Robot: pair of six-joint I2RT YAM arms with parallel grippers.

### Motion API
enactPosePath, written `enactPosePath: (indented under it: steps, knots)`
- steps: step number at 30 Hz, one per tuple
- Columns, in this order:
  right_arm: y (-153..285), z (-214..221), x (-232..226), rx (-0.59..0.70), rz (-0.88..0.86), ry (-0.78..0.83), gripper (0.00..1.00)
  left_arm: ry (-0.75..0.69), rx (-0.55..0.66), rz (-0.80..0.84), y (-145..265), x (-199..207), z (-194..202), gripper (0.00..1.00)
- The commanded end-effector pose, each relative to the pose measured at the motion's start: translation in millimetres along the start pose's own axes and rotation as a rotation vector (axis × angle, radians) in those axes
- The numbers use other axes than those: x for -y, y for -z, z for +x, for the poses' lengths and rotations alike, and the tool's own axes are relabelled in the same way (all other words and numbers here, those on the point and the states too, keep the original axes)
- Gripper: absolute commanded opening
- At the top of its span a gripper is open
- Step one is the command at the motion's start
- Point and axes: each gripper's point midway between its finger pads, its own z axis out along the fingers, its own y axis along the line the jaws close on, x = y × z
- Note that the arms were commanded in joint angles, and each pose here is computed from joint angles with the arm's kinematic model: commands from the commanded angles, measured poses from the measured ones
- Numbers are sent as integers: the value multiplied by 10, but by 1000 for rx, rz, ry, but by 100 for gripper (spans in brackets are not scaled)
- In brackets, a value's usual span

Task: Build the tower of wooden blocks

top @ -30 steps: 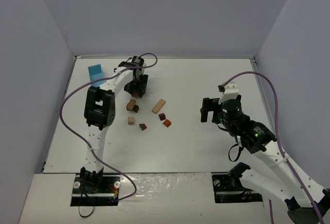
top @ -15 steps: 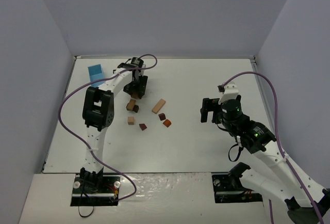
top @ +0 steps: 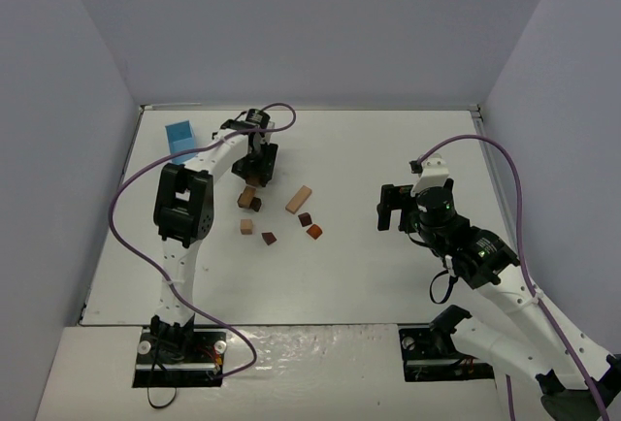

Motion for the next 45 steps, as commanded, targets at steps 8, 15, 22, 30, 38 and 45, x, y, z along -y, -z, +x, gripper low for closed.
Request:
enactPosePath:
  steps: [8,15,22,30,38,45]
  knots:
    - [-6,-166,-44,62,-11,-21,100,-38,-2,-4,207,4,76,52]
    - [1,-170,-45,64,-13,-20,100,-55,-3,-6,213,25,92,52]
    - [-6,-151,-44,58,-13,-20,100,-65,-6,-9,215,22,107,52]
    - [-3,-160,-42,62,-12,-20,100,-62,-12,-9,201,20,154,52]
    - [-1,-160,-40,63,-12,-20,100,-65,-12,-8,205,43,157,53]
    - [9,-162,-38,67,-14,-23,100,-61,-15,-11,205,39,175,53]
